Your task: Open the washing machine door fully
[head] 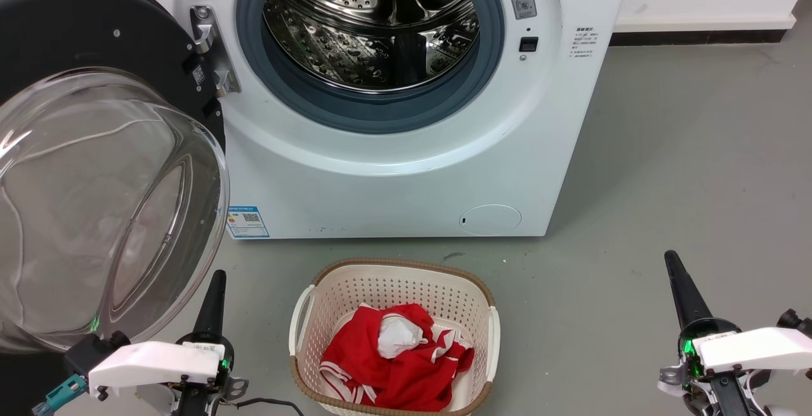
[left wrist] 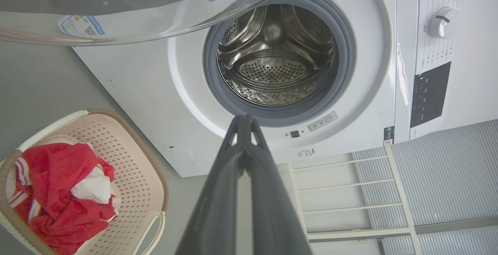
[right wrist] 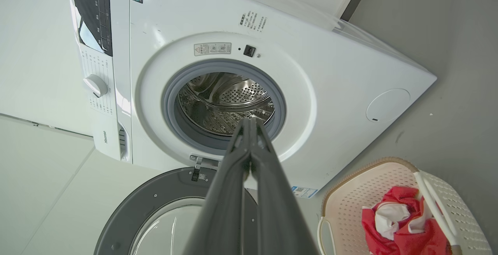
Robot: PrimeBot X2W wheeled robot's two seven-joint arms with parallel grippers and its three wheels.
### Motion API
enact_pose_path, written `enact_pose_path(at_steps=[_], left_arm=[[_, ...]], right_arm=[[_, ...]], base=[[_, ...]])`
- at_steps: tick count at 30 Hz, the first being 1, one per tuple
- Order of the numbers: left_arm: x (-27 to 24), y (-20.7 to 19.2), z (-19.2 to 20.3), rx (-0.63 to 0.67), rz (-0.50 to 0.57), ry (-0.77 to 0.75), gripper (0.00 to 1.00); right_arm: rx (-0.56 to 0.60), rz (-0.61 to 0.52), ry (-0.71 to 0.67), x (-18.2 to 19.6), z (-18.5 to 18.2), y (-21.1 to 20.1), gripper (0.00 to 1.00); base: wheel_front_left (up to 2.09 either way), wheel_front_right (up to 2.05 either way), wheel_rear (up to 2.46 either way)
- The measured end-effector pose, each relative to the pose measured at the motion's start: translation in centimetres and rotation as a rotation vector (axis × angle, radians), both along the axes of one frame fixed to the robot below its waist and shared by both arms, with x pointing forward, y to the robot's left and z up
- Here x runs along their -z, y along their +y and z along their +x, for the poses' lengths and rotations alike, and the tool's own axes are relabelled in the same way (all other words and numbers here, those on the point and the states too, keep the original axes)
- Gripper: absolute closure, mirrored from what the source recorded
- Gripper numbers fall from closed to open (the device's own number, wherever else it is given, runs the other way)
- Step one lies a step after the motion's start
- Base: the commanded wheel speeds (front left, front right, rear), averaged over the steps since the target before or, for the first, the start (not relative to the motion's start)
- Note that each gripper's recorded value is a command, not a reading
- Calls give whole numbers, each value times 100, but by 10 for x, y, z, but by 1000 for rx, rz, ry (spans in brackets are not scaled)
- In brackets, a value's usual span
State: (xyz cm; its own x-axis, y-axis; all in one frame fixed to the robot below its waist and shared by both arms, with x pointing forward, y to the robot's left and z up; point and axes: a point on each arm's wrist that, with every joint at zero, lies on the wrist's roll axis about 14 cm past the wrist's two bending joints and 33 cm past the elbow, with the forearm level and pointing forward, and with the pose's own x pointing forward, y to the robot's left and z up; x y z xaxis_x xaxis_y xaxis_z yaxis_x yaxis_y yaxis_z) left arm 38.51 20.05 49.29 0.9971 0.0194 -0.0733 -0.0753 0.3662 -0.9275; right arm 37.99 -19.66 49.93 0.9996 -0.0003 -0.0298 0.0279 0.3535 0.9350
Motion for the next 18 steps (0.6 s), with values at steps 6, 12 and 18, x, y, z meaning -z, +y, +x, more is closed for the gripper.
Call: enact_pose_path(at_steps=[6, 12, 18], left_arm=[[-1, -1, 1, 3, -59, -7, 100], [-4, -1, 2, 2, -115, -19, 100], [-4, -1, 1, 1, -169, -22, 100]], right_arm=[[1, 55, 1, 0, 1, 0, 100], [3, 108, -6, -2, 3, -1, 100], [3, 158, -7, -2, 4, -1, 100]], base=[[0, 0, 0], [0, 0, 0], [0, 0, 0]])
